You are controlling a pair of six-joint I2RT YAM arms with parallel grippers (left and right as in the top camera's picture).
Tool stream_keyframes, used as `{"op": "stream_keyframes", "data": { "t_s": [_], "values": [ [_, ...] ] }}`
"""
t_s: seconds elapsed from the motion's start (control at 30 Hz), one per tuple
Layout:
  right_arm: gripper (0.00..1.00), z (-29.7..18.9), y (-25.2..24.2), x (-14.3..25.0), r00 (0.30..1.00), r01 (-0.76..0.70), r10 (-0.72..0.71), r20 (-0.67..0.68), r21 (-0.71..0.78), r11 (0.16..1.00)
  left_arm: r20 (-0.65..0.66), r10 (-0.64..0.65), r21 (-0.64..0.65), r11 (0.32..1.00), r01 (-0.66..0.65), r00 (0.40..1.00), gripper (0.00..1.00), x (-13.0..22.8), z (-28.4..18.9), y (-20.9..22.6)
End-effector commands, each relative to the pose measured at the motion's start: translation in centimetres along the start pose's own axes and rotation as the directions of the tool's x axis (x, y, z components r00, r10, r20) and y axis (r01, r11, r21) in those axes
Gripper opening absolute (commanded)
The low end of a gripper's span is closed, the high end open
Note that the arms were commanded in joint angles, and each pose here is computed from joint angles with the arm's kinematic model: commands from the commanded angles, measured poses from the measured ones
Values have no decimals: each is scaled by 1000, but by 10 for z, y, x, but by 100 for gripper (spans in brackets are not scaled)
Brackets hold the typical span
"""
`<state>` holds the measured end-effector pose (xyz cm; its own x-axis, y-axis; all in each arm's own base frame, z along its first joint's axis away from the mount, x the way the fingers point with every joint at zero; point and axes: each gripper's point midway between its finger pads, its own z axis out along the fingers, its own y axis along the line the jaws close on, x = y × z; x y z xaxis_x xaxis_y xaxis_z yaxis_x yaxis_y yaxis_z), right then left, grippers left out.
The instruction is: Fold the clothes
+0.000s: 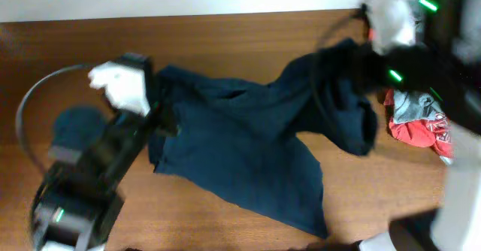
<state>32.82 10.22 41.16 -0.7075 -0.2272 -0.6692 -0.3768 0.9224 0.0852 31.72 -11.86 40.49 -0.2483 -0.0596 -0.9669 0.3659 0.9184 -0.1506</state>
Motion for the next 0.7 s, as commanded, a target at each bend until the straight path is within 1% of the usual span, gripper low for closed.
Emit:
{"op": "stream_keyframes", "data": {
  "t_s": [0.0,0.13,0.27,0.43,0.67],
  "values": [
    [4,46,-12,-3,997,11,-10,-82,7,1000,-59,-9,-100,995,3,998,1,13,32,22],
    [4,109,-25,-9,988,21,-21,-153,-1,1000,-188,0,-152,988,-29,982,0,55,85,41],
    [4,167,-47,-24,990,4,-2,-139,13,1000,-255,-6,-209,977,-49,967,1,89,130,60],
    [4,234,-82,-30,991,-32,36,-126,39,999,-274,-8,-278,958,-71,962,1,122,176,82],
    [4,309,-122,-13,985,-68,77,-152,63,996,-278,-6,-385,917,-105,961,1,158,214,111]
  ]
}}
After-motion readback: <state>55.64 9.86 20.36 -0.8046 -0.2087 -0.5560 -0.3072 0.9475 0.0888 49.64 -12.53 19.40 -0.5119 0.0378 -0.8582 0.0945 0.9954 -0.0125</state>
